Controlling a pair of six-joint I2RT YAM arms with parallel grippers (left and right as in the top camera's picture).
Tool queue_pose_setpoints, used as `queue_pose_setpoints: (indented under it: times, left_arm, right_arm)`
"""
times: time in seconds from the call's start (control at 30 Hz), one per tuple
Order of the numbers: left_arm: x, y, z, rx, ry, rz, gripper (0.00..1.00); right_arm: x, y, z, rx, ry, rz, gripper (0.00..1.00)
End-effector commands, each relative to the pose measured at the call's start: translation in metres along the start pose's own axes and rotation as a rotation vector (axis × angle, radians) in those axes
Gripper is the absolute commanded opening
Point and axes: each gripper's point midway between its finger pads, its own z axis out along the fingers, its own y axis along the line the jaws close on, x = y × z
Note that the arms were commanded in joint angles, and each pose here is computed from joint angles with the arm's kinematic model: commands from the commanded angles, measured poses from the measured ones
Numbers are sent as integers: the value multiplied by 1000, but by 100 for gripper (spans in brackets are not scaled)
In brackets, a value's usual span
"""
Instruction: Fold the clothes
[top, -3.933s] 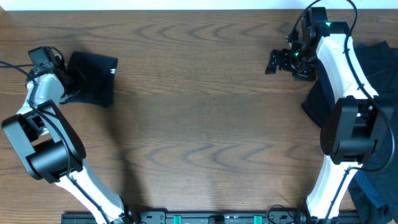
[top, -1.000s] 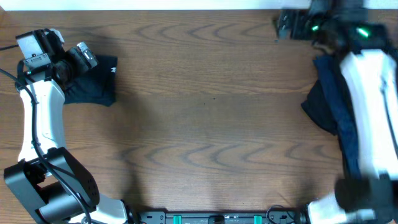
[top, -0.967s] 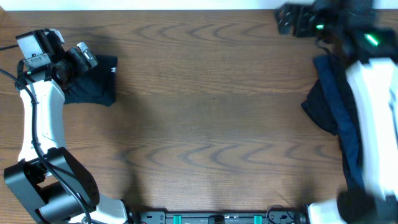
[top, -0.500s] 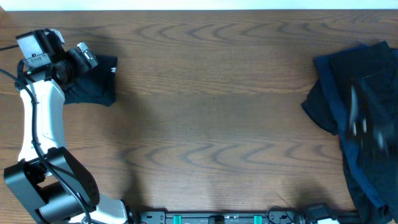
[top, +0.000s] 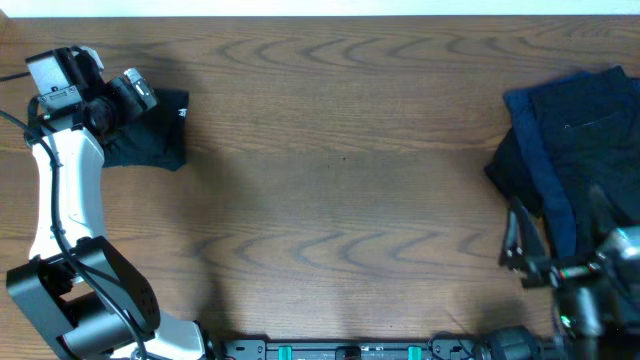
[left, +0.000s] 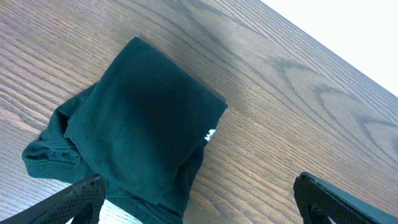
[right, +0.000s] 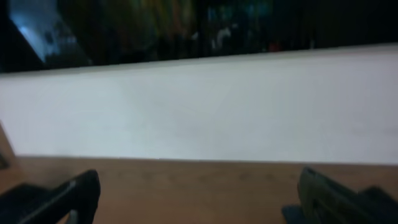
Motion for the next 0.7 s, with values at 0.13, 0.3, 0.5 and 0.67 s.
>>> queue_pose_setpoints:
  times: [0.13,0.3,0.5,0.67]
  left_arm:
    - [-1,1,2,0,1,0,98]
    - [-1,1,2,0,1,0,98]
    - [-1,1,2,0,1,0,98]
    - [-1,1,2,0,1,0,98]
  right_arm:
    - [66,-18,25,53,-49,56,99]
    - [97,-28,27,71,-81,56,99]
    - [129,-46,24,128,-76,121,99]
    - [152,-56,26,166,-43,165,99]
